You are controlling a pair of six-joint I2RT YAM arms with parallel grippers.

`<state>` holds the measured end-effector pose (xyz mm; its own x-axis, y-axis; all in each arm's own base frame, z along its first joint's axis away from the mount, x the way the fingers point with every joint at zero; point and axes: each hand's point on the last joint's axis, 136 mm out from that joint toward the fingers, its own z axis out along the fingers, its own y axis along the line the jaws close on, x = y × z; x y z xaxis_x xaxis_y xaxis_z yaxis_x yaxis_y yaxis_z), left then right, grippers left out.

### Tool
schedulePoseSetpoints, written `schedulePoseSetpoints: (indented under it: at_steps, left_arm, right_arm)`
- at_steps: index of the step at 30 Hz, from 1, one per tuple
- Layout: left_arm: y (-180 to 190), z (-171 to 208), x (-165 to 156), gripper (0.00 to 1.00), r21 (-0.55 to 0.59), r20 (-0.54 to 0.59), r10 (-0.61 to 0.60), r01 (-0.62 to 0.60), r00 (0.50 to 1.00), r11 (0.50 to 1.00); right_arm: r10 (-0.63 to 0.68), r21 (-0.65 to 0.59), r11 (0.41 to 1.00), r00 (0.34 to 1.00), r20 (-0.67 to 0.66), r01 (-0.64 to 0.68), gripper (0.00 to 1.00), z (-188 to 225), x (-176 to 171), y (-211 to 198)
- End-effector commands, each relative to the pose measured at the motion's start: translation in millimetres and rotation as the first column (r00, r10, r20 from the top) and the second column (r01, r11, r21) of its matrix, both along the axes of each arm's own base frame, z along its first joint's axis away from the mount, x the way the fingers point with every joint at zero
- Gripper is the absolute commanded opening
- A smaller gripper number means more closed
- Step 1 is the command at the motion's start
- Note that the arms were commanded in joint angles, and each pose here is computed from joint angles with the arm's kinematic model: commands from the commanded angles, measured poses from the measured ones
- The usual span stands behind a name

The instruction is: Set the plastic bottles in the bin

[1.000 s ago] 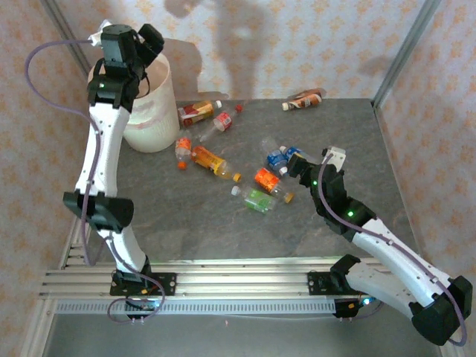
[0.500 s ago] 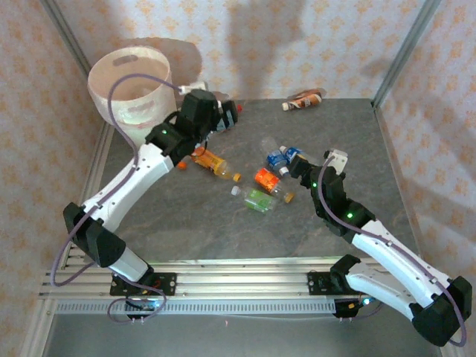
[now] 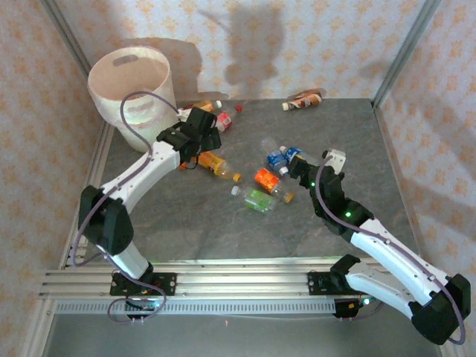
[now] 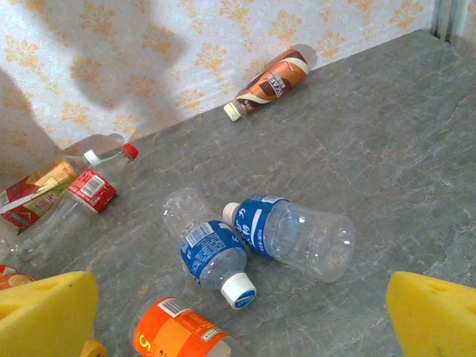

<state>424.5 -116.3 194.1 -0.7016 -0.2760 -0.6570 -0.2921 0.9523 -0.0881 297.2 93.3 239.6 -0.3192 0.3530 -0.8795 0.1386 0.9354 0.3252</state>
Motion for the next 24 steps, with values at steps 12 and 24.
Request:
schedulePoseSetpoints:
  at_steps: [12, 24]
  left_arm:
    - [78.3, -60.8, 39.7, 0.93, 0.332, -0.189, 0.106, -0.038, 0.976, 0.943]
    - [81.3, -111.9, 81.8, 0.87, 0.266, -0.228, 0.108, -0.045, 0.968, 0.963]
  right_arm:
    - [-0.021, 0.011, 1.0, 1.0, -0.016, 0.021, 0.99, -1.3, -5.9, -6.0]
    - [-0.038, 0.001, 0.999, 0.999, -0.014, 0.038, 0.99, -0.3, -13.2, -14.6]
